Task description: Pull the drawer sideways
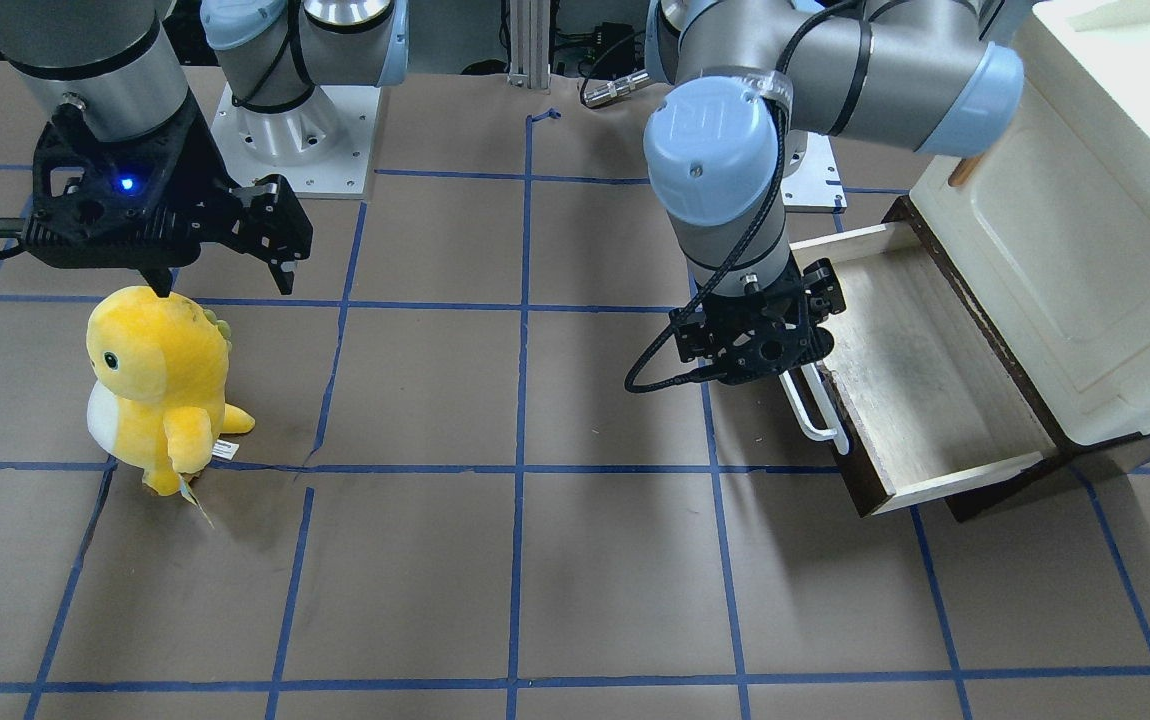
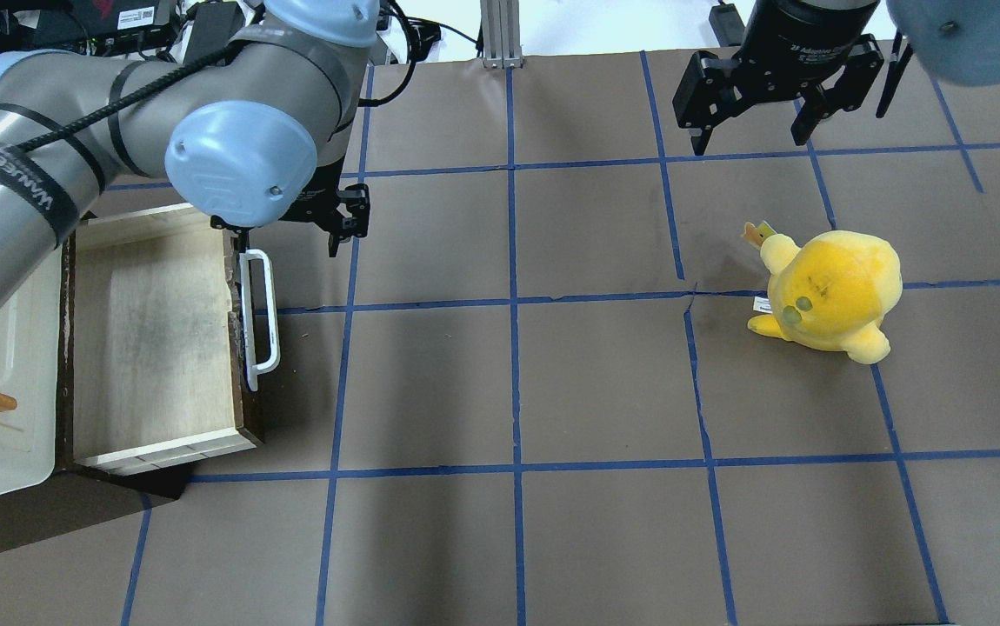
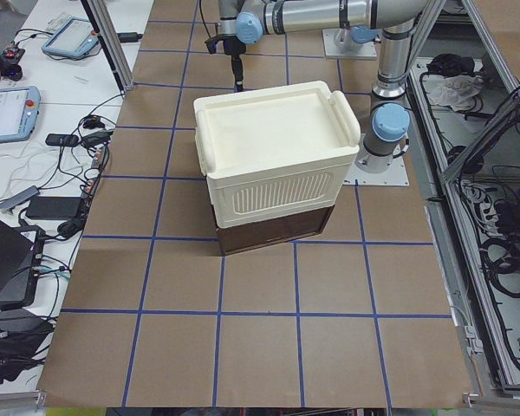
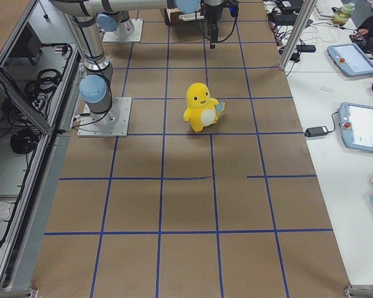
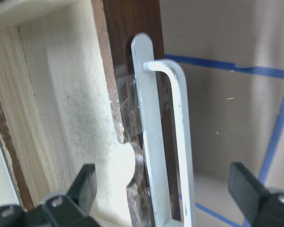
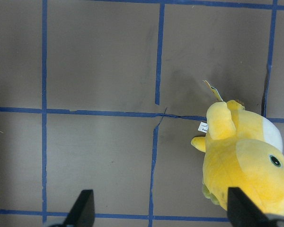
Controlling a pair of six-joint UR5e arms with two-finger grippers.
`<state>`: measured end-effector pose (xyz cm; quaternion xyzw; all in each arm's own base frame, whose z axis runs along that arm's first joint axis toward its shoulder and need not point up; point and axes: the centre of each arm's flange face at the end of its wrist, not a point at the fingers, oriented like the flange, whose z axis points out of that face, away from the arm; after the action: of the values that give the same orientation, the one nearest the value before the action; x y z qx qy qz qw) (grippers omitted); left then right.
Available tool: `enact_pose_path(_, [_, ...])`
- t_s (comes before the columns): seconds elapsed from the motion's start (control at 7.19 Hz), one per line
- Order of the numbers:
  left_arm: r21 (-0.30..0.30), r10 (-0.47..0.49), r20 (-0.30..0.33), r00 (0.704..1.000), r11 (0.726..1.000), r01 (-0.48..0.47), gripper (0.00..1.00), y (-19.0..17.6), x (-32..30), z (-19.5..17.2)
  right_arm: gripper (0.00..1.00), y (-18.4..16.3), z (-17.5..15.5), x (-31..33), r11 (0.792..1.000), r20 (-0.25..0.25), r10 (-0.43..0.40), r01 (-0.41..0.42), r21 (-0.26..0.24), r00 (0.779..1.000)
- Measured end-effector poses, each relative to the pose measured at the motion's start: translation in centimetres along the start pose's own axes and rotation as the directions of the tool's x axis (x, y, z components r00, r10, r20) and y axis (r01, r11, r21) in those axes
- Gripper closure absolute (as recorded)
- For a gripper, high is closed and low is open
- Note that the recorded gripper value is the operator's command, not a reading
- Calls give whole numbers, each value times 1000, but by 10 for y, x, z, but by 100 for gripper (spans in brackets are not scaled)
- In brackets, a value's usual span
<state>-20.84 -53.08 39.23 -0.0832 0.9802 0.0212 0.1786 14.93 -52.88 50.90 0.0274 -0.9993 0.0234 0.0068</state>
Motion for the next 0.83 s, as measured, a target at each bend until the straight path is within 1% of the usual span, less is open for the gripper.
enact_pose_path(0.14, [5, 9, -104, 995, 1000, -9, 0, 2, -2, -22, 0, 0, 0, 0, 1000, 0, 0, 0, 0, 1000])
enact_pose_path(0.28, [16, 40, -187, 982, 999, -38, 0, 6, -2, -40, 0, 0, 0, 0, 1000, -1, 0, 0, 0, 1000])
enact_pose_path(0.42, [40, 88, -225, 970, 996, -81, 0, 10, -7, -52, 0, 0, 0, 0, 1000, 0, 0, 0, 0, 1000])
enact_pose_path(0.56, [72, 147, -240, 960, 989, -133, 0, 11, -17, -62, 0, 0, 0, 0, 1000, 0, -1, 1, 0, 1000])
enact_pose_path(0.7, [88, 171, -253, 952, 984, -153, 0, 8, -34, -65, 0, 0, 0, 0, 1000, -1, 0, 0, 0, 1000])
enact_pose_path(0.83, [88, 164, -290, 943, 986, -144, 0, 1, -56, -64, 0, 0, 0, 0, 1000, 0, 0, 0, 0, 1000])
